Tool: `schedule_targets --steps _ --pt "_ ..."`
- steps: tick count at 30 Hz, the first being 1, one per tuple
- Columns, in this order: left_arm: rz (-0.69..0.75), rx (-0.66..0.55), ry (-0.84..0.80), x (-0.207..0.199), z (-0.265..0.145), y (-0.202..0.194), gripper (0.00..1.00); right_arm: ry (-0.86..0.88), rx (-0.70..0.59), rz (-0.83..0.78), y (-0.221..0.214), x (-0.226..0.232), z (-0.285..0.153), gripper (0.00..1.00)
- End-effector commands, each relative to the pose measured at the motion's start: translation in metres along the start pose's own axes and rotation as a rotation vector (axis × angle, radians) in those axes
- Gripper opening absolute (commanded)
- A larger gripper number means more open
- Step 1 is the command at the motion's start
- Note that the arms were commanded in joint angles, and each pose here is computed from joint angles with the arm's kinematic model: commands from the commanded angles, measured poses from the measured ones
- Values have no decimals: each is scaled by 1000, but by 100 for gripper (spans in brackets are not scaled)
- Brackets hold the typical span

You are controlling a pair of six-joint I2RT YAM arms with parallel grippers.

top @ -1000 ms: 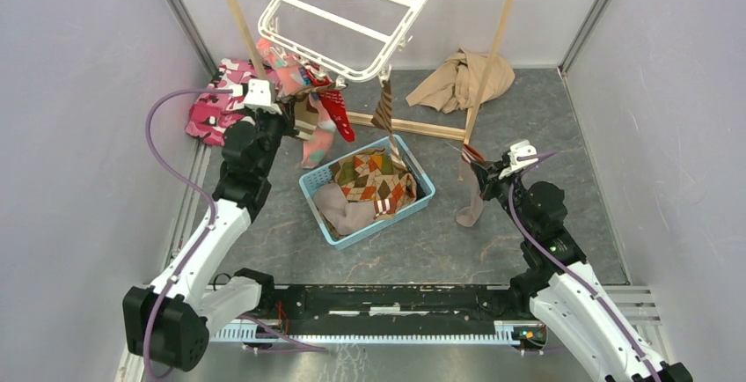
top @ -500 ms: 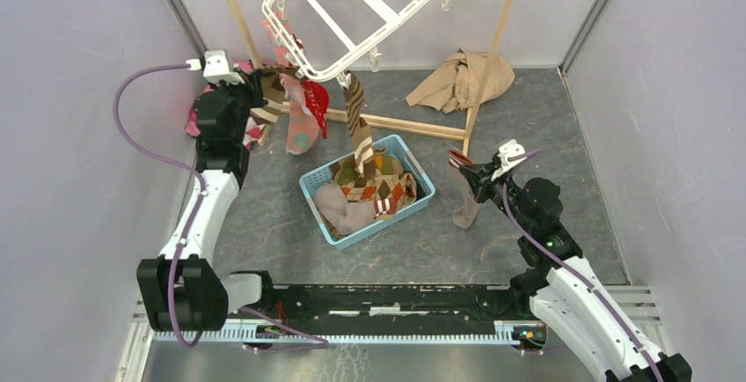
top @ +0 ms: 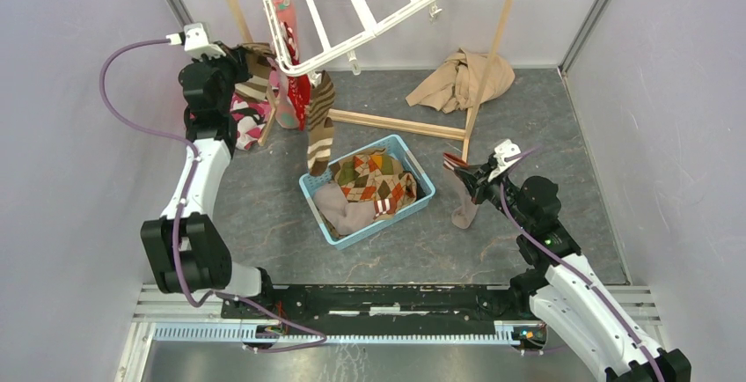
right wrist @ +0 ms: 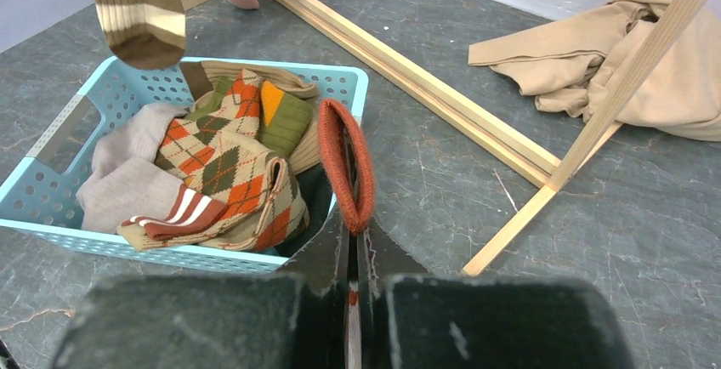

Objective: Clip the socks to the hanger
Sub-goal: Rotate the hanger at the clothesline.

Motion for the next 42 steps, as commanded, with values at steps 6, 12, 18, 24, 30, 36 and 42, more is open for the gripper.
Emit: schedule_targets --steps 6,12,18,24,30,36,42 --pt "-23 -104 26 6 35 37 2 58 -66 -30 20 6 3 0" --pt "-28 -110 18 8 56 43 2 83 -57 -29 19 8 4 0" --pt "-45 -81 -9 7 75 39 2 97 -51 -29 18 9 5 0" --pt "-80 -52 -16 8 83 31 5 108 -45 -27 16 10 6 1" --pt "-128 -37 0 8 63 20 29 122 -37 -25 12 11 7 1" --pt "-162 -54 61 16 28 15 52 145 -31 -32 11 12 10 1" --pt "-172 -74 138 26 -6 23 64 172 -27 -34 10 14 12 1"
Point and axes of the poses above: each gripper's point midway between its finger pads, its own z axis out along the fingers, its own x axis along the line the jaws close on, y = z × x, the point moved 7 cm from there along -z, back along the fingers, and after that the axes turned 4 degrees about z, right-handed, at the moved point
